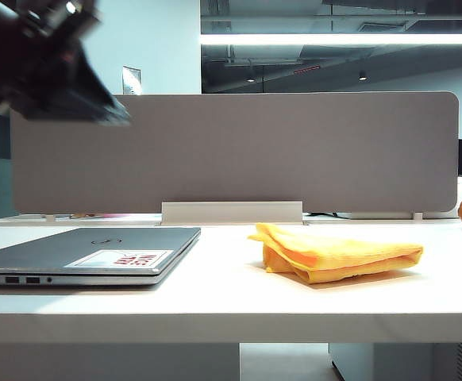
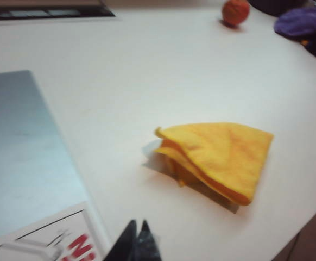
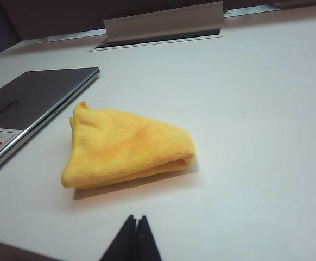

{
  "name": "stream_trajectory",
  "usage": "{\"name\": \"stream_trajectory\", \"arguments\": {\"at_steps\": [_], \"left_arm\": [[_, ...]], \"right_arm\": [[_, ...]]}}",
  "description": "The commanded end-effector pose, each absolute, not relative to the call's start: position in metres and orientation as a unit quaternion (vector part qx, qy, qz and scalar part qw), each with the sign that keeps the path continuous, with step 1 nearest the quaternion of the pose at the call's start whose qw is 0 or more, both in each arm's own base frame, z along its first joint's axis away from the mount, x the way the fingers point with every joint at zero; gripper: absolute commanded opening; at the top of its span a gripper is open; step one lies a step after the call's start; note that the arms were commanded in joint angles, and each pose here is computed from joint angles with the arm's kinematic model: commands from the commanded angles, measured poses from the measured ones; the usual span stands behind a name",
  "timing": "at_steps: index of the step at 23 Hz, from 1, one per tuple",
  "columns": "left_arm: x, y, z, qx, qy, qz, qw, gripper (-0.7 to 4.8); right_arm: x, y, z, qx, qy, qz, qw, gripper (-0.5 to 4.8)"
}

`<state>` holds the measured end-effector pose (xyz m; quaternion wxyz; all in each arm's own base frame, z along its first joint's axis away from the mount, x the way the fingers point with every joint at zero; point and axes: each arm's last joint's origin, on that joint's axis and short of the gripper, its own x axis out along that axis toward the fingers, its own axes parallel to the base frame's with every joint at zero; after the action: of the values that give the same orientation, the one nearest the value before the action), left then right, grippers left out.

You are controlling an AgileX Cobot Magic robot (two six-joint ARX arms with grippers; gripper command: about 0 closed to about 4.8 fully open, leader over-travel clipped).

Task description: Pick up the yellow rag and put it over the laptop.

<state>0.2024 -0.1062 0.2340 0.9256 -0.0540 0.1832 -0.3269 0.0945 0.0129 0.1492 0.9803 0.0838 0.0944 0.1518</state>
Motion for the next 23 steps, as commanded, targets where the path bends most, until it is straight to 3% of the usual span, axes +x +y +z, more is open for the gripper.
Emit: {"name": "stream_trajectory", "arguments": {"at_steps": [1, 7, 9, 10, 15, 17, 18, 23], "left_arm": [[0.215, -0.135, 0.222, -0.049, 0.181, -0.351, 0.917, -0.05], [0.240, -0.174, 0.212, -0.031, 0.215, -0.363, 0.906, 0.10], [0.247, -0.185, 0.210, -0.027, 0.220, -0.364, 0.904, 0.68], [0.254, -0.192, 0.208, -0.027, 0.226, -0.367, 0.902, 1.36], [0.274, -0.214, 0.199, -0.040, 0.246, -0.369, 0.895, 1.40], [0.278, -0.223, 0.197, -0.044, 0.251, -0.371, 0.893, 2.42], [0.281, -0.227, 0.194, -0.049, 0.257, -0.371, 0.891, 3.51], [0.285, -0.234, 0.174, -0.046, 0.272, -0.369, 0.887, 4.04]], "right_arm": [[0.095, 0.013, 0.150, 0.085, 0.088, 0.153, 0.981, -0.01], [0.095, 0.013, 0.150, 0.085, 0.088, 0.153, 0.981, -0.01], [0.095, 0.013, 0.150, 0.085, 0.088, 0.153, 0.981, -0.01], [0.095, 0.013, 0.150, 0.085, 0.088, 0.153, 0.981, -0.01], [0.095, 0.013, 0.150, 0.085, 0.088, 0.153, 0.981, -0.01], [0.095, 0.013, 0.150, 0.085, 0.088, 0.153, 0.981, -0.01], [0.095, 0.013, 0.150, 0.085, 0.088, 0.153, 0.981, -0.01], [0.095, 0.013, 0.150, 0.085, 0.088, 0.153, 0.981, -0.01]]}}
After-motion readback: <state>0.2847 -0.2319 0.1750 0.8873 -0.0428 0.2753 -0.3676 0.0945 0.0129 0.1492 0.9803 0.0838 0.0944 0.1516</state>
